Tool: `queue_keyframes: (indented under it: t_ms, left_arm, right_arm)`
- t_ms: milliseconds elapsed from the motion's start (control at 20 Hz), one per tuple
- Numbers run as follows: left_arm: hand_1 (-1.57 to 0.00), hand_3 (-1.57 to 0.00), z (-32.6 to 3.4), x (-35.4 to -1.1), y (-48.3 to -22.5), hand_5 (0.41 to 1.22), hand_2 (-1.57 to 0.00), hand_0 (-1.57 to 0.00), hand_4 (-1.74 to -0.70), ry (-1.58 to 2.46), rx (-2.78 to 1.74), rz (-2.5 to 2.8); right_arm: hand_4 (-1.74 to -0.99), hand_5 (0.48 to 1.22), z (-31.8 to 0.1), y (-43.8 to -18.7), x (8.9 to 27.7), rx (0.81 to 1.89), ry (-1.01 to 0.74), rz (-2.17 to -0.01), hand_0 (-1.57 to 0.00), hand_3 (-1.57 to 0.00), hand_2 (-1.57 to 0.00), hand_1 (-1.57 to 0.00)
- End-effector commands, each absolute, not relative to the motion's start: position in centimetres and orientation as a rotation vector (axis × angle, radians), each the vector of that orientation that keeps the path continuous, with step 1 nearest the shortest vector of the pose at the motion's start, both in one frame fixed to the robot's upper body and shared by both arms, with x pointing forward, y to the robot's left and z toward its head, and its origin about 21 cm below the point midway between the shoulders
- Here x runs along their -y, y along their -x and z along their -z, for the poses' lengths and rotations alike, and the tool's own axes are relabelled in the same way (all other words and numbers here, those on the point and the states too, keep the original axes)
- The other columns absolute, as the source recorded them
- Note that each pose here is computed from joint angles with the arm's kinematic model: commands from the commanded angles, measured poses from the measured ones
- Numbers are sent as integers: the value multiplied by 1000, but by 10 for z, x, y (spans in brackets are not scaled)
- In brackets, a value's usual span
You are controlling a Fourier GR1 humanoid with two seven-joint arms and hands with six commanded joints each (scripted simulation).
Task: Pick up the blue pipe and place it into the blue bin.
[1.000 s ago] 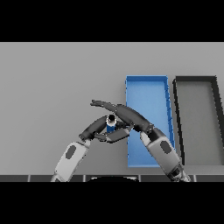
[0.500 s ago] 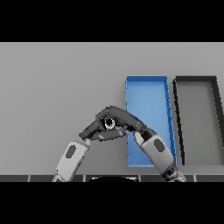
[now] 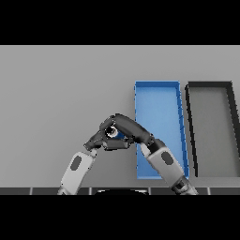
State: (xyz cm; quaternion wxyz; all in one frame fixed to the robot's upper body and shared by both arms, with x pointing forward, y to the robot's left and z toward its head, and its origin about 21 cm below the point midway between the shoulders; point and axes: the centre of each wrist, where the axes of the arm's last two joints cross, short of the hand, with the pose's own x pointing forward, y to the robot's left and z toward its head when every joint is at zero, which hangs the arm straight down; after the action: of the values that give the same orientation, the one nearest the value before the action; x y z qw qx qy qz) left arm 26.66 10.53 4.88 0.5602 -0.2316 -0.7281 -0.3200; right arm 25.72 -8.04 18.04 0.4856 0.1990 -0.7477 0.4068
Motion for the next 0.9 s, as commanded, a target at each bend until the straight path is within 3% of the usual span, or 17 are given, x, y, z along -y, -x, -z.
queue_keyframes:
  t_ms: [0,100,200,300,450,550,700,850]
  left_arm:
    - [-1342,-1166,-49,-107,-264,1221,-1293,-1462,-1599,517,1728,773]
    - [-858,-746,-49,-112,-267,1221,-827,-935,-1372,534,1695,832]
    - [-549,-477,-50,-114,-271,1221,-529,-598,-1206,518,1672,890]
    - [-351,-305,-49,-113,-269,1029,-338,-383,-1085,484,1644,909]
    - [-179,-156,-51,-116,-272,770,-173,-195,-996,482,1626,882]
    - [-114,-99,-52,-115,-272,647,-110,-125,-970,491,1594,857]
    - [-58,-50,-48,-116,-269,538,-56,-63,-955,472,1590,856]
    - [-29,-25,-46,-119,-269,484,-28,-32,-928,463,1597,861]
  right_arm:
    - [-1733,1196,-180,-254,84,1829,-474,-984,-1555,-1542,-1556,-1555]
    - [-1736,1205,-181,-253,83,1807,-463,-977,-1561,-1553,-1561,-1561]
    - [-1738,1211,-182,-251,78,1777,-442,-966,-1565,-1559,-1565,-1565]
    - [-1739,1214,-182,-250,82,1761,-424,-969,-1567,-1563,-1567,-1567]
    - [-1740,1218,-182,-250,74,1753,-401,-977,-1569,-1567,-1569,-1569]
    - [-1740,1219,-181,-254,79,1756,-401,-970,-1570,-1569,-1570,-1570]
    - [-1741,1220,-179,-251,76,1759,-449,-944,-1570,-1570,-1570,-1570]
    - [-1741,1220,-185,-254,81,1754,-539,-877,-1571,-1570,-1571,-1571]
